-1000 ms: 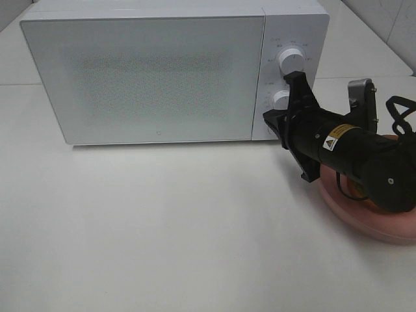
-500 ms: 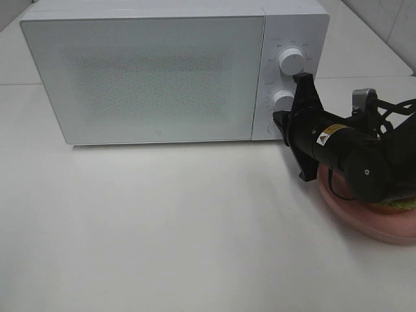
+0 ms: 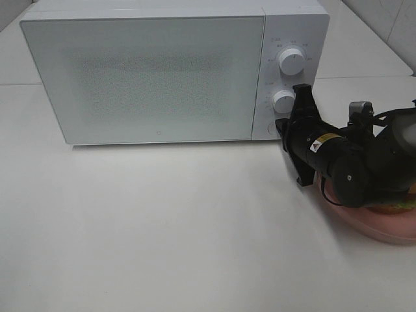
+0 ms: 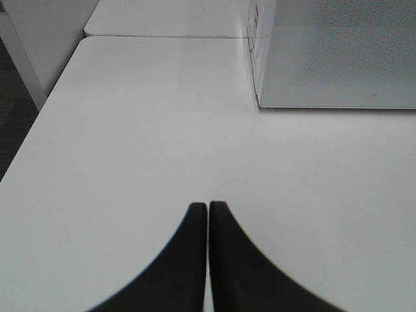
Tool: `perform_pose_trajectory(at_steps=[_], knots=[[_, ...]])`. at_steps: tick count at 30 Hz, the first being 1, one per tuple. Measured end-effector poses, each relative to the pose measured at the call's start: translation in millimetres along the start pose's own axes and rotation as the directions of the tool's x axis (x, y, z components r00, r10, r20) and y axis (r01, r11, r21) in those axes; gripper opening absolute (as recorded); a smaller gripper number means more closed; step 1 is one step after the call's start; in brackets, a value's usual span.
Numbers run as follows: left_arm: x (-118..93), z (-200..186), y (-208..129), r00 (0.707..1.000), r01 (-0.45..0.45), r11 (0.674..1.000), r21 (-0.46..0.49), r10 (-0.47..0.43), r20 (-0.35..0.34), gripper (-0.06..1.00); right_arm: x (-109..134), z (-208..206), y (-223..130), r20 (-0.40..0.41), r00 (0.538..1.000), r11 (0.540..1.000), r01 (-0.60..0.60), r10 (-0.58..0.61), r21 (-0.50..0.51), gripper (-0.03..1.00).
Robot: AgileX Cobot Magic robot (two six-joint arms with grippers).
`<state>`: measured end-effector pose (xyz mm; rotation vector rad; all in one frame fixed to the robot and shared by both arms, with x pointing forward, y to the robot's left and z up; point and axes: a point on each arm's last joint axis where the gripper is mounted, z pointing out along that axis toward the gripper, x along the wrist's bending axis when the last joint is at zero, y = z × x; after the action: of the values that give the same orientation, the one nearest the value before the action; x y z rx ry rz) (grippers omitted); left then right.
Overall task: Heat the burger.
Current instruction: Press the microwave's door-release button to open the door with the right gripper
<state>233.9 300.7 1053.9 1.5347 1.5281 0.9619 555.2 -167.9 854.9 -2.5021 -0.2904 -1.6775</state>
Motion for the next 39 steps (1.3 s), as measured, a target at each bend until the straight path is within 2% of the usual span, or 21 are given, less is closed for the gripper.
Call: perform_pose_trajectory(at_steps=[3,8,22,29,39], knots=[[0,0,0,1.0,0.0,1.0,0.0,0.0,0.0,0.0,2,1,0,-0.003,1.0,1.0,-0.003,0.003,-0.004,0.0],[0,0,0,1.0,0.0,1.0,0.0,0.0,0.0,0.0,4,9,-4,0.06,0.996,0.998,0.069,-0.068,-0.007,0.0],[0,0,0,1.0,0.0,1.0,0.0,0.0,0.0,0.0,2,16,-1,0.14,0.985,0.992,0.111,-0.102,-0.056,0.0],[0,0,0,1.0,0.0,1.0,0.0,0.0,0.0,0.0,-4,23,-3,0.142,0.984,0.992,0.117,-0.109,-0.048,0.0],[0,0,0,1.0,0.0,1.0,0.0,0.0,0.0,0.0,-6,25,-7,0.085,0.992,0.994,0.1,-0.097,-0.037,0.0]])
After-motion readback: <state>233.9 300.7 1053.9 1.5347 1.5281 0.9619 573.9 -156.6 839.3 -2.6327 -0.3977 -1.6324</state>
